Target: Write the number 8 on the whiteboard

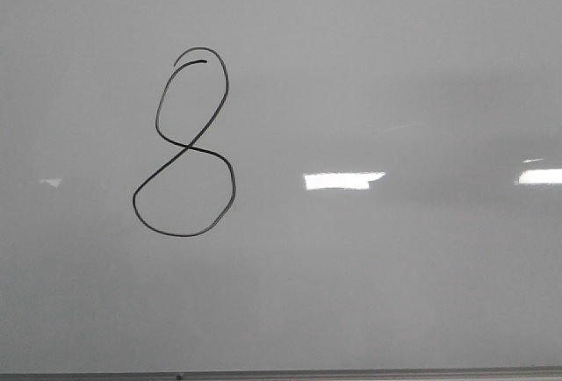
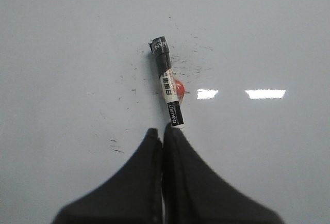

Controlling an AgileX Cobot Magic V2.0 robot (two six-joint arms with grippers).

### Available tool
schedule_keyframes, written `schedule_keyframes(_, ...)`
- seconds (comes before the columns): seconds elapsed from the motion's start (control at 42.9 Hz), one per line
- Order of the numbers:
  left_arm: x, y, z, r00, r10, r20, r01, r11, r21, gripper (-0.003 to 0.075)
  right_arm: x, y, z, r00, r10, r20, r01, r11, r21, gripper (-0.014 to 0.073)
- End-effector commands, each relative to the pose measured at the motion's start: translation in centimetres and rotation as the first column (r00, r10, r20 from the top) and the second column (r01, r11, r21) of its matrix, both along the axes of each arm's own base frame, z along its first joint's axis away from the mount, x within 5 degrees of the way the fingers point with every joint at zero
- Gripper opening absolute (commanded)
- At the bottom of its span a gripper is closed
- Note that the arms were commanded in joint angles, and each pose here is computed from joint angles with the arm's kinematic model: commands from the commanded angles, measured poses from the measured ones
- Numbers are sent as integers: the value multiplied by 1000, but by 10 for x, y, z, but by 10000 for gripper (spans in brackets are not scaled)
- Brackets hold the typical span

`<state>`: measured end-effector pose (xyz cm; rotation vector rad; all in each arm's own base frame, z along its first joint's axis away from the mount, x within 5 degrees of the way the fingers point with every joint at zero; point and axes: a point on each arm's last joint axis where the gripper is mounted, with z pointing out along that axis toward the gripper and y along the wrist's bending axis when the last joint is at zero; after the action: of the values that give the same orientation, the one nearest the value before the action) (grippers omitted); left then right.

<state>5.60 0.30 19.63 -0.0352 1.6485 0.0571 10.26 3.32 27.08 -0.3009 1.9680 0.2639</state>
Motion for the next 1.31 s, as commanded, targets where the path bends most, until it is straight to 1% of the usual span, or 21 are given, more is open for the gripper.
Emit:
schedule_keyframes(0.0,0,0,4,996,5,86,-4,1000,-13,-21,3,-2,13,997,-31,71,30,999,27,-69)
schedule_keyframes(0.513,0,0,4,996,5,86,-4,1000,-13,-21,3,-2,12,997,-33,71,31,999,27,-69)
schedule_keyframes(0.629,0,0,4,996,5,86,-4,1000,-13,-21,1,-6,10,991,-36,125,43,998,-55,-69)
schedule_keyframes(0.699,0,0,4,996,5,86,-4,1000,-13,-21,-5,-10,9,980,-59,190,75,994,-78,-69)
schedule_keyframes(0.769,0,0,4,996,5,86,-4,1000,-13,-21,-11,-17,3,959,-121,258,139,989,-55,-69)
schedule_keyframes(0.862,0,0,4,996,5,86,-4,1000,-13,-21,-21,-26,-8,921,-232,312,243,970,5,-69)
schedule_keyframes(0.956,0,0,4,996,5,86,-4,1000,-13,-21,-29,-33,-29,894,-330,302,329,943,56,-69)
schedule_keyframes(0.979,0,0,4,996,5,86,-4,1000,-13,-21,-32,-35,-35,885,-359,298,351,933,80,-69)
schedule_keyframes(1.049,0,0,4,996,5,86,-4,1000,-13,-21,-38,-37,-49,868,-398,297,384,917,106,-69)
schedule_keyframes(1.119,0,0,4,996,5,86,-4,1000,-13,-21,-42,-37,-63,859,-413,303,396,911,118,-69)
schedule_keyframes(1.212,0,0,4,996,5,86,-4,1000,-13,-21,-45,-37,-79,859,-413,304,396,910,119,-69)
schedule_keyframes(1.282,0,0,4,996,5,86,-4,1000,-13,-21,-48,-37,-81,863,-411,293,396,911,113,-69)
